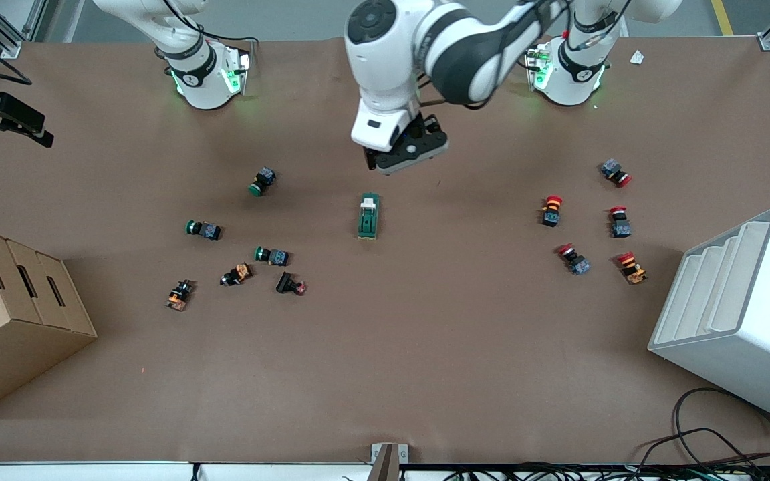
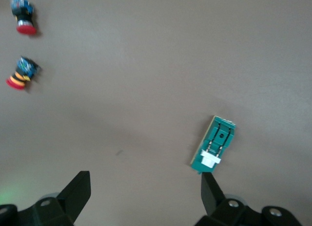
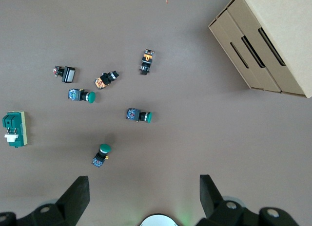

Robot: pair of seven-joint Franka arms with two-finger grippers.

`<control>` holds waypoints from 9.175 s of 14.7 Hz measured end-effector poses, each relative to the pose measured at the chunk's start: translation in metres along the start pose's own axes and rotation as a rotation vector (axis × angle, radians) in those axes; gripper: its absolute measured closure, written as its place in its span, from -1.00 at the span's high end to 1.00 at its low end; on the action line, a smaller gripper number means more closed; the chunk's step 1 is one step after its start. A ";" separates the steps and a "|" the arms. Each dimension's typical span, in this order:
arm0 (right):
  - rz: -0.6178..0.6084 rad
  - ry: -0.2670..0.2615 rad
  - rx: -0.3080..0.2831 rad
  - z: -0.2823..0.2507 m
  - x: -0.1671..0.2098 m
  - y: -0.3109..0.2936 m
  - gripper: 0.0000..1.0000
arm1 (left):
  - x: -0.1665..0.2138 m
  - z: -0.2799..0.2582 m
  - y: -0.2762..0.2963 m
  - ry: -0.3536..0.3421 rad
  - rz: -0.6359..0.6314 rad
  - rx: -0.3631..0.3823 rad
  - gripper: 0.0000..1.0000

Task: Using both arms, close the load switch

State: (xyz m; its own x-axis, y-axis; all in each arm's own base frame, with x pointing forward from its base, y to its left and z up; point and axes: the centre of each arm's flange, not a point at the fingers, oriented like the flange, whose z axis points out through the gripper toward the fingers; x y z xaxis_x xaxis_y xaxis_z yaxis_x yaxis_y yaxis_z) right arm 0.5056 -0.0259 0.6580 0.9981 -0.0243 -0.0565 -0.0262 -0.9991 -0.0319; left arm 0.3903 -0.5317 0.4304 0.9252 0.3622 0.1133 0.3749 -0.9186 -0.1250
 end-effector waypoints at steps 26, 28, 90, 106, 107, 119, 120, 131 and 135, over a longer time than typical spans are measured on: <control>0.350 -0.197 0.024 0.165 0.092 -0.148 1.00 | -0.222 0.288 0.008 0.812 0.223 -0.311 0.96; 0.442 -0.179 0.018 0.177 0.088 -0.199 1.00 | -0.220 0.289 0.014 0.822 0.280 -0.287 0.97; 0.755 -0.154 0.132 0.437 -0.001 -0.490 1.00 | -0.194 0.335 0.026 1.003 0.238 -0.345 1.00; 0.736 -0.122 0.167 0.446 0.028 -0.473 1.00 | -0.193 0.334 0.028 1.008 0.237 -0.349 1.00; 0.736 -0.121 0.167 0.447 0.030 -0.471 1.00 | -0.193 0.334 0.028 1.008 0.237 -0.349 1.00; 0.734 -0.091 0.184 0.469 0.044 -0.468 1.00 | -0.188 0.335 0.028 1.017 0.238 -0.348 1.00; 0.732 -0.081 0.195 0.468 0.046 -0.469 1.00 | -0.188 0.335 0.028 1.017 0.238 -0.348 1.00; 0.421 -0.118 0.082 0.350 0.141 -0.307 1.00 | -0.185 0.322 0.040 1.010 0.199 -0.377 1.00; 0.147 -0.135 0.000 0.288 0.159 -0.188 1.00 | -0.168 0.279 0.067 0.953 0.092 -0.411 1.00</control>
State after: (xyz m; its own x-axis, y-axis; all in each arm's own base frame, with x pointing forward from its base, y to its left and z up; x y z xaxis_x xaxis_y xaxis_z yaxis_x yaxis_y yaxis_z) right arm 0.6531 0.1679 0.3674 0.9669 -0.1654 -0.1941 -0.1713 -0.9851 -0.0138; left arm 0.2764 -0.6101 0.1278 0.4526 0.1768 0.8740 0.0908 -0.9842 0.1521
